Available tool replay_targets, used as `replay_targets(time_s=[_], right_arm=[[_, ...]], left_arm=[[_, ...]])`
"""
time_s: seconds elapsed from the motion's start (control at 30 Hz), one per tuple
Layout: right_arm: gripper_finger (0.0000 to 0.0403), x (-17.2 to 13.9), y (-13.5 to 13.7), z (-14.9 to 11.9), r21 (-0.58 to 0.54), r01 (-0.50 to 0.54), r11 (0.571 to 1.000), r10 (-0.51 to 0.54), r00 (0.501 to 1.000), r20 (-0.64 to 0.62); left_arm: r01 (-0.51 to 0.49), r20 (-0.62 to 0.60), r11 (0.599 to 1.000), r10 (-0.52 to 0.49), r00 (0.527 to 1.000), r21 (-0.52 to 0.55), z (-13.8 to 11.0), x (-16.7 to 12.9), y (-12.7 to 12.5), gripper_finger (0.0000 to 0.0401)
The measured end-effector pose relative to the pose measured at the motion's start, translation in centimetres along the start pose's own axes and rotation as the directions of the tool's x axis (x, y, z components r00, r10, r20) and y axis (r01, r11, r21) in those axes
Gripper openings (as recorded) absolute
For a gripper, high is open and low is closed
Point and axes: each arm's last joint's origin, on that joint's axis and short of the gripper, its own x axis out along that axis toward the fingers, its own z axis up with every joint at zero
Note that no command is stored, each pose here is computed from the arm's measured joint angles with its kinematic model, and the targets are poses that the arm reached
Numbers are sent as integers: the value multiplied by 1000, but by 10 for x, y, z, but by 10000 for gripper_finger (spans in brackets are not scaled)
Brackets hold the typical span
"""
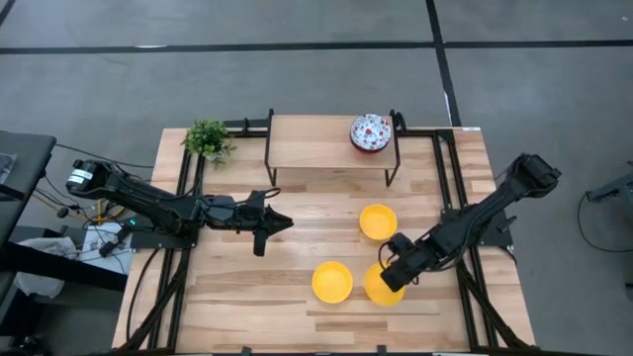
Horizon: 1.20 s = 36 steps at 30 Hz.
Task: Pick & Place Mini bowls
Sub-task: Put the bottom right yellow bowl on the shelf
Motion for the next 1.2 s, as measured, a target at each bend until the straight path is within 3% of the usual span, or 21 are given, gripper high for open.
replay_targets(time_s=[0.23,0.43,0.67,0.97,1.2], right_arm=[[1,-53,26,16,-78,-84,993,94,986,138],[1,-103,50,44,-147,-37,988,88,930,356],[0,-139,68,89,-200,155,967,-21,837,547],[0,-164,81,143,-256,256,932,-53,794,605],[0,-159,90,169,-276,439,855,-139,706,694]], left_arm=[[2,6,1000,-2,1000,-1,1,0,0,44],[4,12,1000,-4,1000,-3,1,0,0,44],[45,107,999,-42,993,-22,11,-1,-4,44],[85,211,996,-75,975,-38,21,-2,-7,44],[30,248,998,-15,969,-55,23,-3,-5,49]])
